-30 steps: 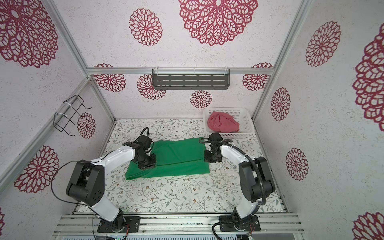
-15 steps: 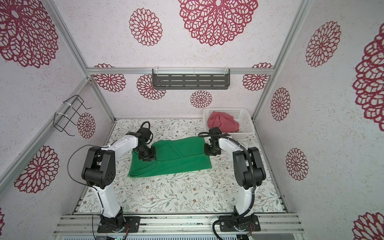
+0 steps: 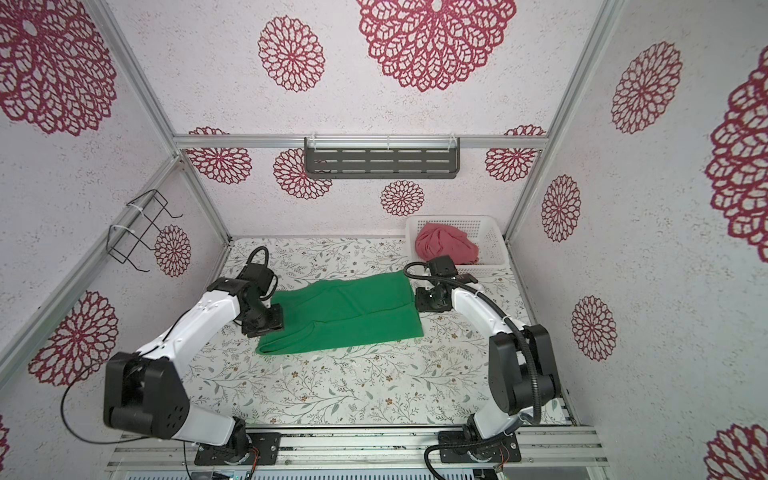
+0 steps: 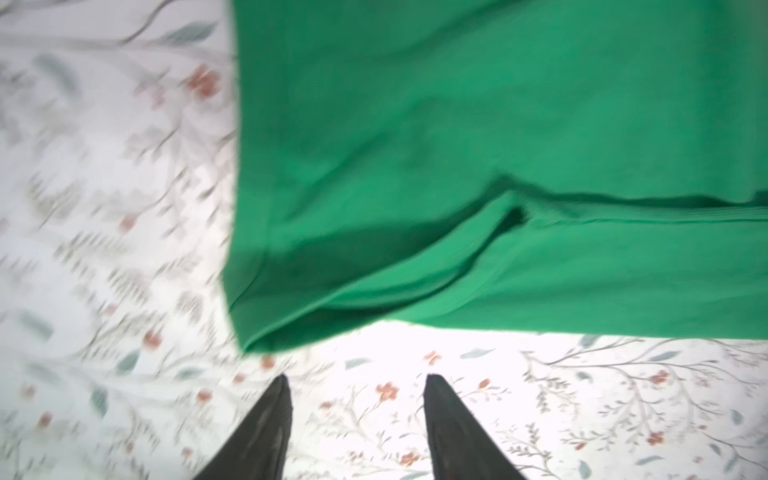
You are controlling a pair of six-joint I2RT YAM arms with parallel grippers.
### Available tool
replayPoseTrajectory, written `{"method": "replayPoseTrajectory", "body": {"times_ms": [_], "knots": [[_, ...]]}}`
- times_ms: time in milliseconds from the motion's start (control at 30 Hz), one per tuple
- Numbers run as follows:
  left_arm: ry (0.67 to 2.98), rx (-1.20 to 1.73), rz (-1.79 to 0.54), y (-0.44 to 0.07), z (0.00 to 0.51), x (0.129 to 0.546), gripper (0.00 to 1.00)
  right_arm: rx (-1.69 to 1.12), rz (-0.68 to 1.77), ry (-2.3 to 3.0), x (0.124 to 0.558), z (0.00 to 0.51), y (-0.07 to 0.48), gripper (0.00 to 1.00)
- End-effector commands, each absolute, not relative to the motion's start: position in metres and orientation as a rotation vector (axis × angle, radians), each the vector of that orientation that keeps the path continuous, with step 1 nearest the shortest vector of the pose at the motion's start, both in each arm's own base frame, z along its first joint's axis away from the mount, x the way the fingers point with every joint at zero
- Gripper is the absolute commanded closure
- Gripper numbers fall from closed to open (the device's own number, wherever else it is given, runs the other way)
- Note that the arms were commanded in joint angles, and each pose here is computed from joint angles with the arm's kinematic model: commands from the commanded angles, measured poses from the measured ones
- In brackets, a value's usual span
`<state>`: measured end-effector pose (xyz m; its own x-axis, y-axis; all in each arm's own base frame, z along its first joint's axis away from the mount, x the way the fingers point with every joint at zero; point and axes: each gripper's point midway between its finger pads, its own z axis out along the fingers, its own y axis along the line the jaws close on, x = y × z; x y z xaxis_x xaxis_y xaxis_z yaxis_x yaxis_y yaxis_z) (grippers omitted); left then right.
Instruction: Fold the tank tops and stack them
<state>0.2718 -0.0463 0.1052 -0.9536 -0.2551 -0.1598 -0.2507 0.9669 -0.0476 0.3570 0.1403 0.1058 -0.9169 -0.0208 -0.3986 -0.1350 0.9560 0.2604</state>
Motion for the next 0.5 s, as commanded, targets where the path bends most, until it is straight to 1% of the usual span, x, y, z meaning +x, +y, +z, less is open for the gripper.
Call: {"method": "replayPoseTrajectory", "body": {"times_ms": [0, 133, 300, 367, 467], "knots": [[2.941, -0.517, 0.027, -0.033, 0.09, 0.258, 0.48, -0.095, 0.485, 2.712, 0.35, 0.102, 0.156, 0.64], [2.91, -0.665, 0.066, -0.015, 0.071, 0.255, 0.5, -0.106, 0.515, 2.701, 0.348, 0.102, 0.166, 0.64], [2.878, -0.766, 0.031, -0.006, 0.051, 0.26, 0.56, -0.099, 0.529, 2.693, 0.348, 0.099, 0.168, 0.64], [2.872, -0.775, 0.023, -0.007, 0.047, 0.264, 0.59, -0.095, 0.533, 2.694, 0.347, 0.097, 0.168, 0.64], [2.877, -0.769, 0.011, -0.009, 0.043, 0.27, 0.66, -0.094, 0.532, 2.7, 0.346, 0.093, 0.167, 0.64]]}}
